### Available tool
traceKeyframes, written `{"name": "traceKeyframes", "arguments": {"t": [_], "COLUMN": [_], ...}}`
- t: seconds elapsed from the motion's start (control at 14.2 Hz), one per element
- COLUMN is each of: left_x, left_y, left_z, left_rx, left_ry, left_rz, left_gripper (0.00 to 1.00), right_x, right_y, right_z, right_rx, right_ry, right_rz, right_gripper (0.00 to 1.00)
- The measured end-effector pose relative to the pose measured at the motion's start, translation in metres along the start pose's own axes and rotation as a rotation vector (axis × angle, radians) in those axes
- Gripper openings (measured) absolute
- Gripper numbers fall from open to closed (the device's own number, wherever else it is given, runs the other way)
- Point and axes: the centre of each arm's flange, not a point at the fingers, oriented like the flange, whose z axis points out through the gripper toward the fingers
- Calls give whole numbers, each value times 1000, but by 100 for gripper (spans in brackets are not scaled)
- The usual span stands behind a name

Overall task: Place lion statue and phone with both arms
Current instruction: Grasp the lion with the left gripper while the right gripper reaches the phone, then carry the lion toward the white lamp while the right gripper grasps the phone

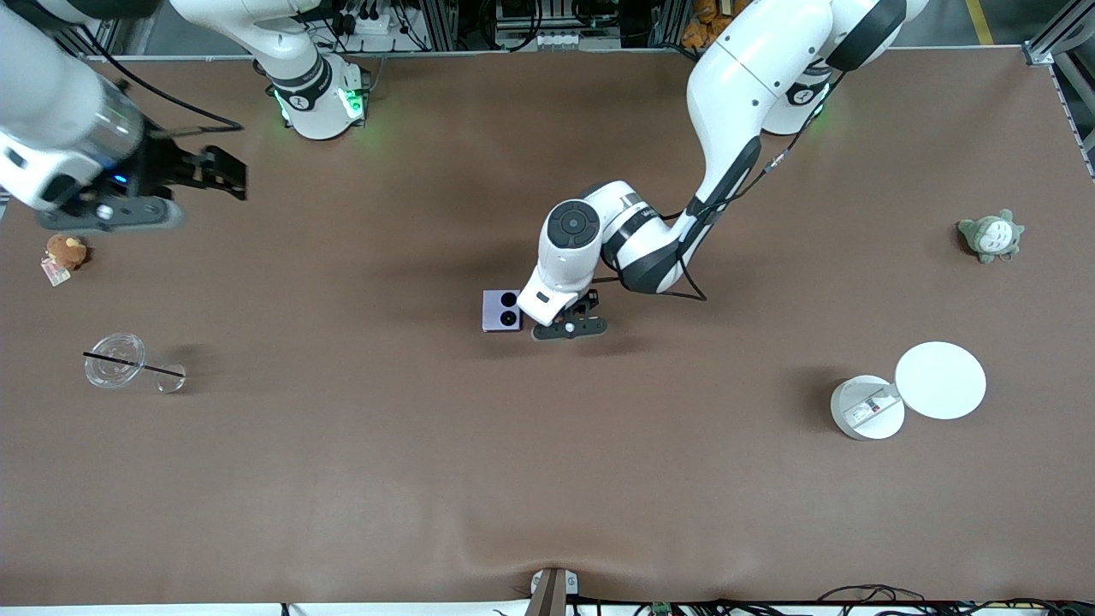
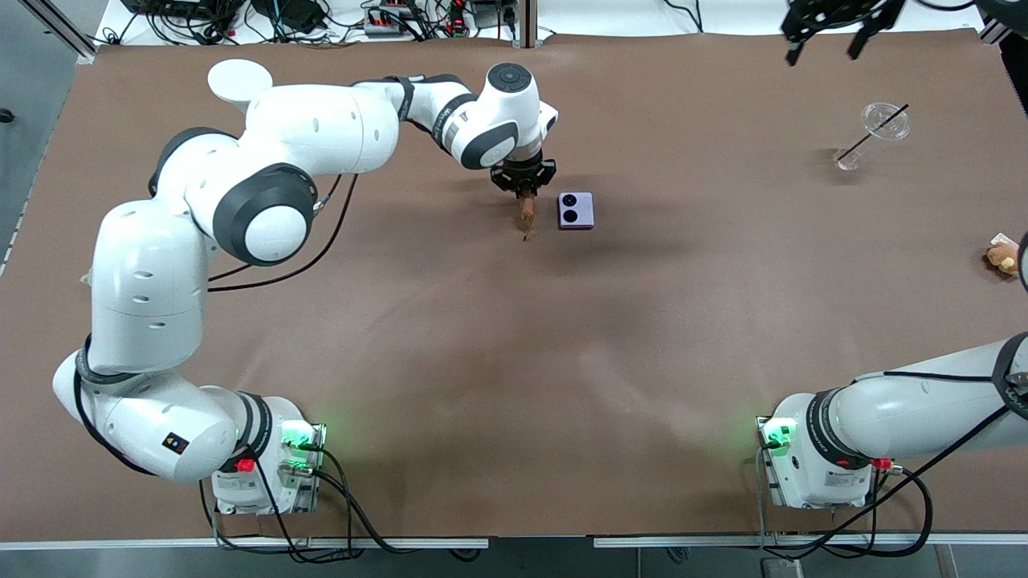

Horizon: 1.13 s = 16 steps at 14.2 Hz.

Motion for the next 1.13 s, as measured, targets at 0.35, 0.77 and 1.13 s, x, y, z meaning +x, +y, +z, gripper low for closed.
{"name": "traceKeyframes", "arguments": {"t": [0.35, 0.77, 1.13], "left_x": [53, 132, 189], "left_y": [-51, -156, -278], "left_z": [-41, -78, -70], "left_rx": [122, 172, 178], "left_ry": [-6, -39, -101], "left_rz": [96, 254, 346], "left_gripper": [37, 37, 37], "right_x": [41, 77, 112], "right_y": [-45, -179, -231], "right_z": [44, 132, 224], "right_rx": [85, 70, 113], "right_ry": [-14, 12, 29], "right_rz": [-46, 39, 37], "right_gripper": [100, 100, 100]}}
